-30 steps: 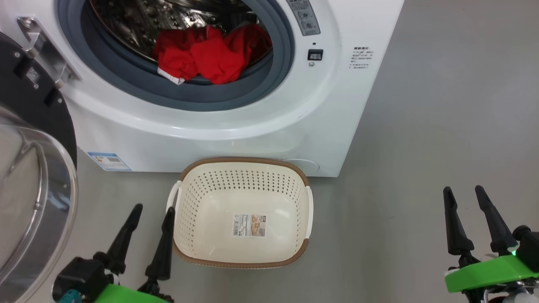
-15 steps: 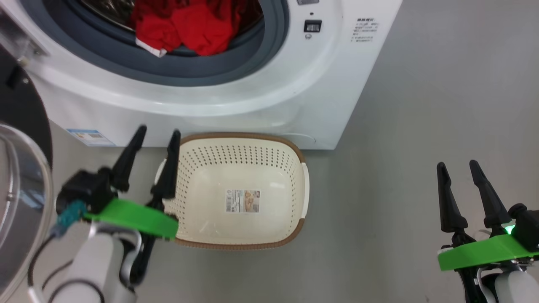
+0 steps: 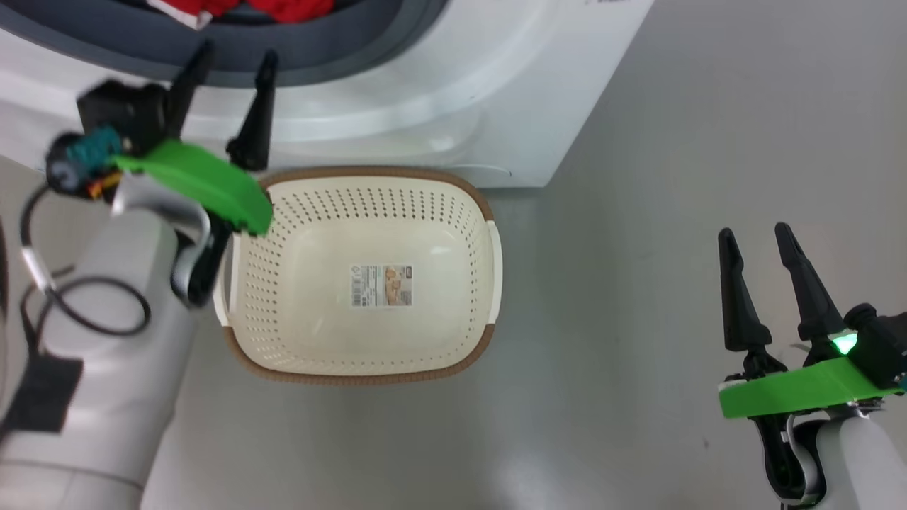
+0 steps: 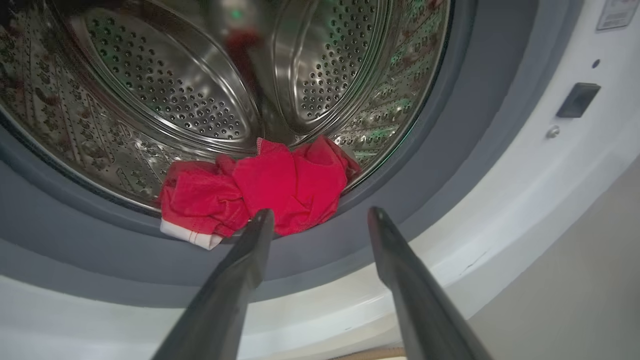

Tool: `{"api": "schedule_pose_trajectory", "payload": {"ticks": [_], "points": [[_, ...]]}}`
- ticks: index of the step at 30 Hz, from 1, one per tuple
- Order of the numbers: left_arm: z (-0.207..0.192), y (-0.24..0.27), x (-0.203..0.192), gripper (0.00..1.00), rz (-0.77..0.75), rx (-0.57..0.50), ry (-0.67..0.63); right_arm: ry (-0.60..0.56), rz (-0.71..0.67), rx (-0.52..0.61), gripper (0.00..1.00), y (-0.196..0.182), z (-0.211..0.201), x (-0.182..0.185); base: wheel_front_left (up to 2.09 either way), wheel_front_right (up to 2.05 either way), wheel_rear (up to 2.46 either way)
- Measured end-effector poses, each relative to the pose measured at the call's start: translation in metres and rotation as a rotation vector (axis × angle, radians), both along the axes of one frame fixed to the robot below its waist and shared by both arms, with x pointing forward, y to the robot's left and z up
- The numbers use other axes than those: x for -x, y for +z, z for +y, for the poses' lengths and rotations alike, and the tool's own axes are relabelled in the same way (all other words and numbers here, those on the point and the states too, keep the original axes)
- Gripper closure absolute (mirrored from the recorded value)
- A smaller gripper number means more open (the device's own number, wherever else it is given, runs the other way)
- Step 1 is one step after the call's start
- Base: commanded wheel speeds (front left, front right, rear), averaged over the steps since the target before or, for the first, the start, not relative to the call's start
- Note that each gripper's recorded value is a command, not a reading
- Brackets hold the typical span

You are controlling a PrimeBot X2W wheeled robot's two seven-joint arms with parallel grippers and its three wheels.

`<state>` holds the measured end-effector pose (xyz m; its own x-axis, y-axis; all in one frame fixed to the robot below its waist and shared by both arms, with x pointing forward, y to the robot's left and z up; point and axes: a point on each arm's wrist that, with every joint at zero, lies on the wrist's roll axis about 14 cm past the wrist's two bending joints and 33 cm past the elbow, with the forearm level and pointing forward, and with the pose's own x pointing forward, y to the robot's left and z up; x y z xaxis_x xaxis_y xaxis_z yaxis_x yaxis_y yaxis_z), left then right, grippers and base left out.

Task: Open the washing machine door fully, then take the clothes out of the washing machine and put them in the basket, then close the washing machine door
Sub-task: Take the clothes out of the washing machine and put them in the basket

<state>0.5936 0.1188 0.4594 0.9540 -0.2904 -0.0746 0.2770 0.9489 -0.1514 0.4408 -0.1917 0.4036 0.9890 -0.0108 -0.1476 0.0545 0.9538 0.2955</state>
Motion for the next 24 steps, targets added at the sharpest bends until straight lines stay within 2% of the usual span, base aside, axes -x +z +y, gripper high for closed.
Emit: {"api": "schedule_pose_trajectory", "payload": {"ticks": [10, 24], "points": [[-0.012, -0.025, -0.055, 0.0, 0.085, -0.049, -0.031, -0.001, 0.032, 0.005, 0.0, -0.022, -0.001, -0.016, 0.0, 0.0, 0.0], [-0.026, -0.058, -0.098, 0.0, 0.134, -0.098, -0.069, 0.005, 0.075, 0.007, 0.0, -0.048, -0.001, -0.027, 0.0, 0.0, 0.0]]}}
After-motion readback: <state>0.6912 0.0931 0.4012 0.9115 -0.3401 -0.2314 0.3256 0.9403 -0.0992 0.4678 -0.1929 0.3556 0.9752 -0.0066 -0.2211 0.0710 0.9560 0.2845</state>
